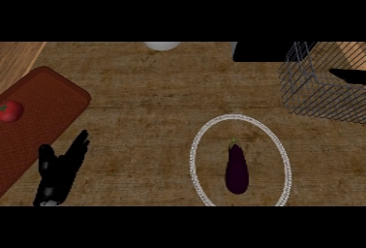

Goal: Pick the eggplant from the placemat and place it in the basket

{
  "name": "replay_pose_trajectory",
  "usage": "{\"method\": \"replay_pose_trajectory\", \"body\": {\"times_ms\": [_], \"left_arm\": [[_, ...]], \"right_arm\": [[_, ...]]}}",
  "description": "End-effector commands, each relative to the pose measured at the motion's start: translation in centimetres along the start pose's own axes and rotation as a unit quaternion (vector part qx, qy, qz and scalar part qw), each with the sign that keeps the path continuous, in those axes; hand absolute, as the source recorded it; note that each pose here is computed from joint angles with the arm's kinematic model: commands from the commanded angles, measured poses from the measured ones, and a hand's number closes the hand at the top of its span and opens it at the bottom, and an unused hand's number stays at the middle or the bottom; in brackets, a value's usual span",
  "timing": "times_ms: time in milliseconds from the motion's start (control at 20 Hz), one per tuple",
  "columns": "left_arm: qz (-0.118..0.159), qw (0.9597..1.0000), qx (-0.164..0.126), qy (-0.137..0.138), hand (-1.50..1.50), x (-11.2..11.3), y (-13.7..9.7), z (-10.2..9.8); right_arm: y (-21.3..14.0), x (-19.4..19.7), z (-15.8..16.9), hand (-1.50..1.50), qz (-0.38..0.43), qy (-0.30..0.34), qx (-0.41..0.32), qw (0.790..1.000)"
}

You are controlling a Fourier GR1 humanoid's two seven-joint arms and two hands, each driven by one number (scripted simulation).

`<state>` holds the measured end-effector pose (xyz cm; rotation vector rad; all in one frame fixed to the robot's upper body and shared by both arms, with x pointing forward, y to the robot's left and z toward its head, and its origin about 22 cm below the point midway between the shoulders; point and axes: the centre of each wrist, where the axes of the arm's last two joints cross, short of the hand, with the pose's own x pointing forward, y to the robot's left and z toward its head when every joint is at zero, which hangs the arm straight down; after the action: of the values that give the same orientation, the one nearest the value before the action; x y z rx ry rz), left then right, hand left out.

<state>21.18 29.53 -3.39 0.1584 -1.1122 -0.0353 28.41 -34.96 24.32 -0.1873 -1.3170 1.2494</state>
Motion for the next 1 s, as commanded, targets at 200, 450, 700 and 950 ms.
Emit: {"method": "replay_pose_trajectory", "body": {"times_ms": [200, 450, 700, 950], "left_arm": [[-0.005, 0.9985, 0.002, 0.055, 0.00, -1.7, 1.2, 0.9], [0.004, 0.9987, -0.006, 0.051, 0.00, -2.3, 0.8, 0.4], [-0.003, 0.9987, 0.003, 0.051, 0.00, -2.1, -1.2, 0.0], [-0.008, 0.9987, -0.005, 0.051, 0.00, -1.9, -0.3, 0.7]], "right_arm": [[4.0, 0.3, -1.1, -1.50, -0.028, -0.015, -0.007, 0.999], [9.6, 1.3, -5.1, -1.50, -0.042, -0.029, -0.023, 0.998], [10.8, -0.7, -6.0, -1.50, -0.011, -0.002, -0.006, 1.000], [12.6, -2.9, -8.4, -1.50, -0.014, 0.014, 0.009, 1.000]]}}
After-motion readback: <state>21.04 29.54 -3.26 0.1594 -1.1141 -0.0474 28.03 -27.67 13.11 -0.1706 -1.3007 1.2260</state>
